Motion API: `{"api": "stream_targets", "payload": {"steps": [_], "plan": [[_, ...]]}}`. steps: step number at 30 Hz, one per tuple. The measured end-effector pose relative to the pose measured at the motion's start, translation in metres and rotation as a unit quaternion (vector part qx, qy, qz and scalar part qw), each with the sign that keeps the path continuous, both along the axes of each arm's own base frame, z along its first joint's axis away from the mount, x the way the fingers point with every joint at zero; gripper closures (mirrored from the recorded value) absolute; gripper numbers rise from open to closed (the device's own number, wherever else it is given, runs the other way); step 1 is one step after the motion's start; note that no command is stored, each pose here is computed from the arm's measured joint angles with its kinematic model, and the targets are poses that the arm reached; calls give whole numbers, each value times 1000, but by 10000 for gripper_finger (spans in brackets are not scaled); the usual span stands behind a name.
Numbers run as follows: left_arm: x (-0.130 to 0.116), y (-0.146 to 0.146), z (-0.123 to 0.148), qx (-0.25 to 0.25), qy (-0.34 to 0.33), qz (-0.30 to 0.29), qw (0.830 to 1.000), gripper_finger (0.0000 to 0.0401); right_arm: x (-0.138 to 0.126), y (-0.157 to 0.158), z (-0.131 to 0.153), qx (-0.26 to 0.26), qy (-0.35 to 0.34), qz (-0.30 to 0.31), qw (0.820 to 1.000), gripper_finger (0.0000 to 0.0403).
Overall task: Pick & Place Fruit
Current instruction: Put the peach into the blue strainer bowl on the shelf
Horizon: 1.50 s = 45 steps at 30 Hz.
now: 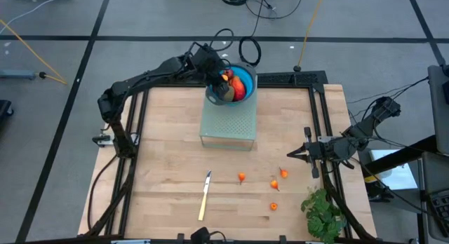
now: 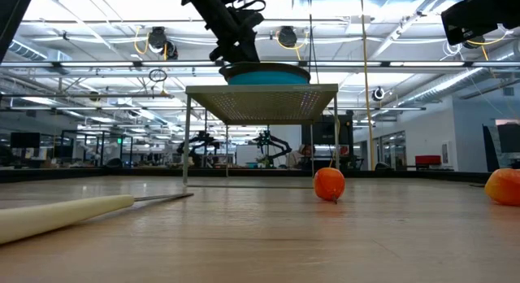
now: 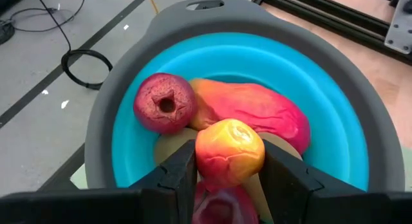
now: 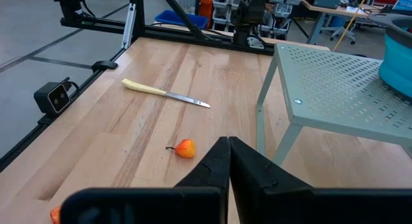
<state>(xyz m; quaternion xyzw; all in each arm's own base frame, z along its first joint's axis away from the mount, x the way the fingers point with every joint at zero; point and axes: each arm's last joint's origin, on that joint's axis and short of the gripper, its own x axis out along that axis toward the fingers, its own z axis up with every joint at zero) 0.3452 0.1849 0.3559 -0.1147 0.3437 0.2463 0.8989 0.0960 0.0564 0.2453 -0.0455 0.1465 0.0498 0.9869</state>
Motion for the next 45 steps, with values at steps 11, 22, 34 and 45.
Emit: {"api": "stream_targets", "payload": {"steps": [11,22,34,45], "plan": [[0,0,0,3,2,-4,1000,255,0,0,0,7,0,-2,1000,403],[0,0,0,6,5,-6,1000,182,0,0,0,16,1,-5,1000,403],[-10,-10,18,5,-24,6,1000,160,1,1,5,34,-20,-5,999,403],[-38,-55,59,-9,-66,-11,998,160,1,1,5,64,-19,-11,998,403]]}}
